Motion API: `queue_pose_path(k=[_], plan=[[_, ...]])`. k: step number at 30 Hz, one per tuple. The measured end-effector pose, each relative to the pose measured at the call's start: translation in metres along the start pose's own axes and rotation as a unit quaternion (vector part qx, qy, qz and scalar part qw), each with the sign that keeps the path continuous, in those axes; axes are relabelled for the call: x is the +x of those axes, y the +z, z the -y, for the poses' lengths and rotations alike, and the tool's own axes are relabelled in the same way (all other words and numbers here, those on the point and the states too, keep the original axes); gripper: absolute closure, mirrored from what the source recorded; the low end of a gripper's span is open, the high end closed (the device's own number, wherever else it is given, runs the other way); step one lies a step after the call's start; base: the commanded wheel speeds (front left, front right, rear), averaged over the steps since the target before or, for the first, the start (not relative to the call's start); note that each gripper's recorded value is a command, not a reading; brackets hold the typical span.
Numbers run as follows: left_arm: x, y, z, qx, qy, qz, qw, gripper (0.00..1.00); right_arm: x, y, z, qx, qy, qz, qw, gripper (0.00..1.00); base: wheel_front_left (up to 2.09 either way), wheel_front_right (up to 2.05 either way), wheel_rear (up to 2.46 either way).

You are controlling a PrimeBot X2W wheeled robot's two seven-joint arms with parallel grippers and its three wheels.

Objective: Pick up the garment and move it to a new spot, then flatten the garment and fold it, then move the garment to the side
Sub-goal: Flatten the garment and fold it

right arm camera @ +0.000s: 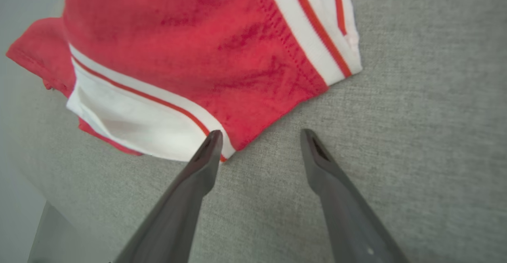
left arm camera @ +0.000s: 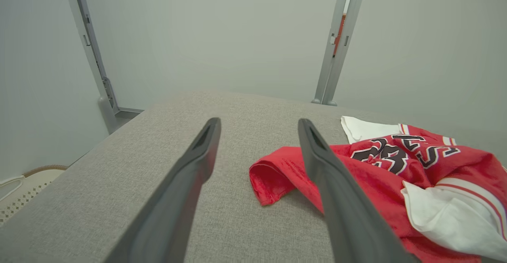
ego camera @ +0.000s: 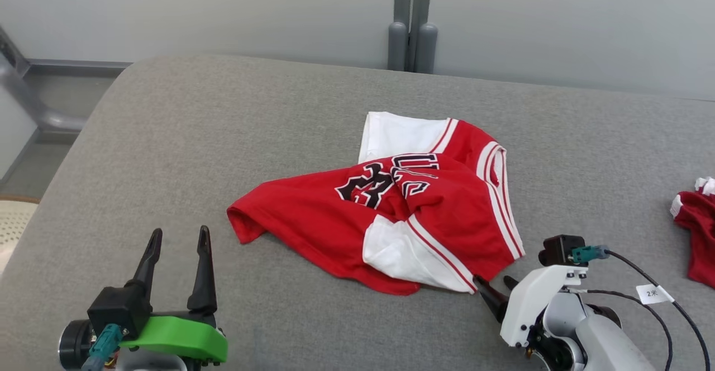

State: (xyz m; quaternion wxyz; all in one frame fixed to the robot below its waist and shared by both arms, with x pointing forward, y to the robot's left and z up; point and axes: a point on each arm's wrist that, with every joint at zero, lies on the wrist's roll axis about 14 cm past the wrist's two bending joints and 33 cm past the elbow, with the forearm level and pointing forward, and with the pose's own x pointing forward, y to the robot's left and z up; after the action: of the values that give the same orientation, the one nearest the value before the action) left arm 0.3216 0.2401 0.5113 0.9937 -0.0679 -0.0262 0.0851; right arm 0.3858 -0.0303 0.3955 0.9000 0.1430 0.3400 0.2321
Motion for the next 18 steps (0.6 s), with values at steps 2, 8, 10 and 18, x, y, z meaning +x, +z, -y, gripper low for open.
queue_pose_path(k=[2,8,10,18], plan=[[-0.003,-0.001,-0.007,0.000,0.010,-0.001,1.000,0.00,0.007,-0.001,0.000,0.000,-0.002,-0.010,1.000,0.00,0.00,0.00,0.00],[-0.008,-0.004,-0.023,0.001,0.037,-0.007,0.999,0.00,0.024,0.003,-0.013,-0.002,0.014,-0.012,1.000,0.73,0.00,0.00,0.00],[-0.007,-0.006,-0.026,0.001,0.041,-0.010,0.999,0.00,0.027,0.004,-0.016,-0.001,0.018,-0.008,1.000,1.00,0.00,0.00,0.00],[0.004,-0.013,-0.008,-0.005,0.013,-0.018,1.000,0.00,0.009,0.044,-0.001,0.007,0.009,0.063,0.998,1.00,0.00,0.00,0.00]])
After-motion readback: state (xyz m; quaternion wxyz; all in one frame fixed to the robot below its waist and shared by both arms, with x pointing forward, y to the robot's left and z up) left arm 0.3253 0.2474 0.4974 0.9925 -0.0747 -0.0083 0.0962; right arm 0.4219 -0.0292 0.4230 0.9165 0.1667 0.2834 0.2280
